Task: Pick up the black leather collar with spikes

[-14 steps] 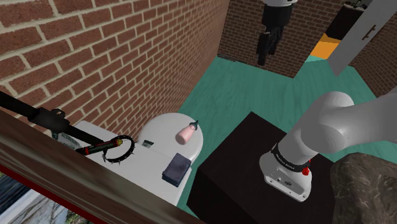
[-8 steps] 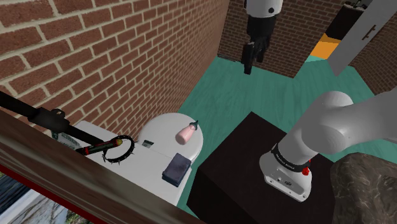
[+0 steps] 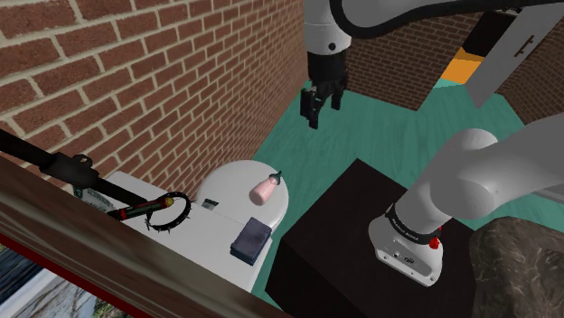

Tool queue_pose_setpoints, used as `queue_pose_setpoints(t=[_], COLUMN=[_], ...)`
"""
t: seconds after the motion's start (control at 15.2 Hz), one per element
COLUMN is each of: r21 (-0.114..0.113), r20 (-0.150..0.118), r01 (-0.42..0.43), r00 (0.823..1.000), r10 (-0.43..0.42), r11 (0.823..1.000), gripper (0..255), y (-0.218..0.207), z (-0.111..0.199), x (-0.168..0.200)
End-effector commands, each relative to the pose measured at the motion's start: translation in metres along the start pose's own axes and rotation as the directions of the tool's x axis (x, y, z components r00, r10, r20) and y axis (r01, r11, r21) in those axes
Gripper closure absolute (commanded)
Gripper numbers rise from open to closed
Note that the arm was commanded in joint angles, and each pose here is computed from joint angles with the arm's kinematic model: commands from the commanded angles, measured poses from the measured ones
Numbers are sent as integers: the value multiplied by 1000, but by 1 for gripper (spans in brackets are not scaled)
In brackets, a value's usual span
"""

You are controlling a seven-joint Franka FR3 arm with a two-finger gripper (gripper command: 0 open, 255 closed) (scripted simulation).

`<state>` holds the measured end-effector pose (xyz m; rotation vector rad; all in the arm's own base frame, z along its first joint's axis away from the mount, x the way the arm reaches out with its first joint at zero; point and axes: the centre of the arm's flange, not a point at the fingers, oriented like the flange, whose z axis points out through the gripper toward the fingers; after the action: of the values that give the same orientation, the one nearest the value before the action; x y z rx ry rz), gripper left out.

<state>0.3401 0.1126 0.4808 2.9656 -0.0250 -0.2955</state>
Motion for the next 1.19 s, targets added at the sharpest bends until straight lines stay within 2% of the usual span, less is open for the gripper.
queue_pose_setpoints(t=[0.0, 1.12], r21=[-8, -80], r20=[1, 8], r01=[-13, -113], r00=[1000, 993], r10=[13, 114], r11=[1000, 990], gripper=[0, 0], y=[-26, -222], z=[8, 81], x=[11, 118])
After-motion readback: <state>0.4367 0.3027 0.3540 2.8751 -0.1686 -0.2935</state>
